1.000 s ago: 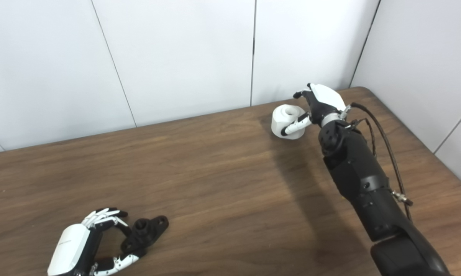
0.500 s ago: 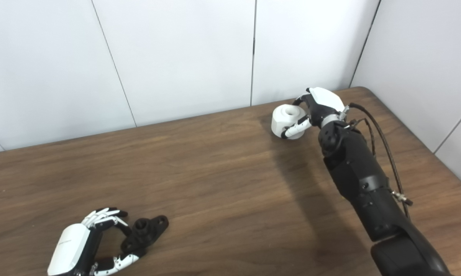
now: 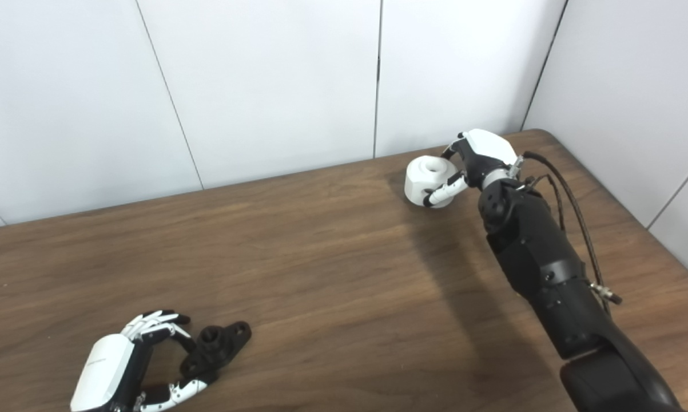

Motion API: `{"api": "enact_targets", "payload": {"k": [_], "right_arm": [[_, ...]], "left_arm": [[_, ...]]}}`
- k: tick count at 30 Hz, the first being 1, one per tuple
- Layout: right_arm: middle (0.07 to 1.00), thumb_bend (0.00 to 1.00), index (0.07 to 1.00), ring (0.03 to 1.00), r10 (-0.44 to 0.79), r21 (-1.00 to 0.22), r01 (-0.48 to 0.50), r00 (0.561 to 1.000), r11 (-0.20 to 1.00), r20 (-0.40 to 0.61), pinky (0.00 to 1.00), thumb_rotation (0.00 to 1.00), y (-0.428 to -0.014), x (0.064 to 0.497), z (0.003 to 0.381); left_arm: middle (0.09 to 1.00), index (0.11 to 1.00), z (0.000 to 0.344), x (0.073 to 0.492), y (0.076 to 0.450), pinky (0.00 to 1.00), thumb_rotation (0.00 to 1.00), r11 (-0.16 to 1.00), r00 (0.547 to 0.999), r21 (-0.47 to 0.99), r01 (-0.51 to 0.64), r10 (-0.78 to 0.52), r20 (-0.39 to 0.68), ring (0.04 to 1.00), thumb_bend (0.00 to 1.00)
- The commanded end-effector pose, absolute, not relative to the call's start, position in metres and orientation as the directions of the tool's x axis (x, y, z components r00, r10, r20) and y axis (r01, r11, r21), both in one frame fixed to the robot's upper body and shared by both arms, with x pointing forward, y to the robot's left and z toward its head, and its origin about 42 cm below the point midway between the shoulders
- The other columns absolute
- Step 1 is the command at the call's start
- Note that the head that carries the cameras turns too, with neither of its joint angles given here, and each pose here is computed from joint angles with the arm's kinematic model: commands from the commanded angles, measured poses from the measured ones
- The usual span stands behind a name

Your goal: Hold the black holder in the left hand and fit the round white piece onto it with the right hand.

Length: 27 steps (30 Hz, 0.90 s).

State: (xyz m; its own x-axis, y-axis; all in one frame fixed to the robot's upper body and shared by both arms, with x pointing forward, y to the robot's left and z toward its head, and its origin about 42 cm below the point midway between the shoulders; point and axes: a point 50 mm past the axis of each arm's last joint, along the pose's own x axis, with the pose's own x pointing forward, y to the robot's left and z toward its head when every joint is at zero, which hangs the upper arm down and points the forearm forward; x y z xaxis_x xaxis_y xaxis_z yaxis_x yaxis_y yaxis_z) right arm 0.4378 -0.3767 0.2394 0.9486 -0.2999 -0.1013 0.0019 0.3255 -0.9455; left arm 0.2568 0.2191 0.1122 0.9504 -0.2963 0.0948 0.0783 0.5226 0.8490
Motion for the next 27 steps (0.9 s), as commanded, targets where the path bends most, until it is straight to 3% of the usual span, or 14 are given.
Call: {"api": "enact_targets", "payload": {"k": [1,27], "right_arm": [[0.955,0.84,0.659,1.0,-0.298,-0.953,0.1,0.955,0.286,0.011,1.0,0.26,-0.3819,0.4447,0.2737],[0.926,0.84,0.643,1.0,-0.308,-0.95,0.093,0.951,0.298,-0.004,1.0,0.25,-0.3862,0.4447,0.2709]], "left_arm": [[0.755,0.485,0.1002,0.246,0.2248,0.88,0.04,0.479,0.957,0.868,0.133,-0.291,0.014,0.828,0.52],[0.749,0.485,0.1028,0.2454,0.225,0.88,0.04,0.482,0.958,0.867,0.128,-0.286,0.017,0.818,0.52]]}}
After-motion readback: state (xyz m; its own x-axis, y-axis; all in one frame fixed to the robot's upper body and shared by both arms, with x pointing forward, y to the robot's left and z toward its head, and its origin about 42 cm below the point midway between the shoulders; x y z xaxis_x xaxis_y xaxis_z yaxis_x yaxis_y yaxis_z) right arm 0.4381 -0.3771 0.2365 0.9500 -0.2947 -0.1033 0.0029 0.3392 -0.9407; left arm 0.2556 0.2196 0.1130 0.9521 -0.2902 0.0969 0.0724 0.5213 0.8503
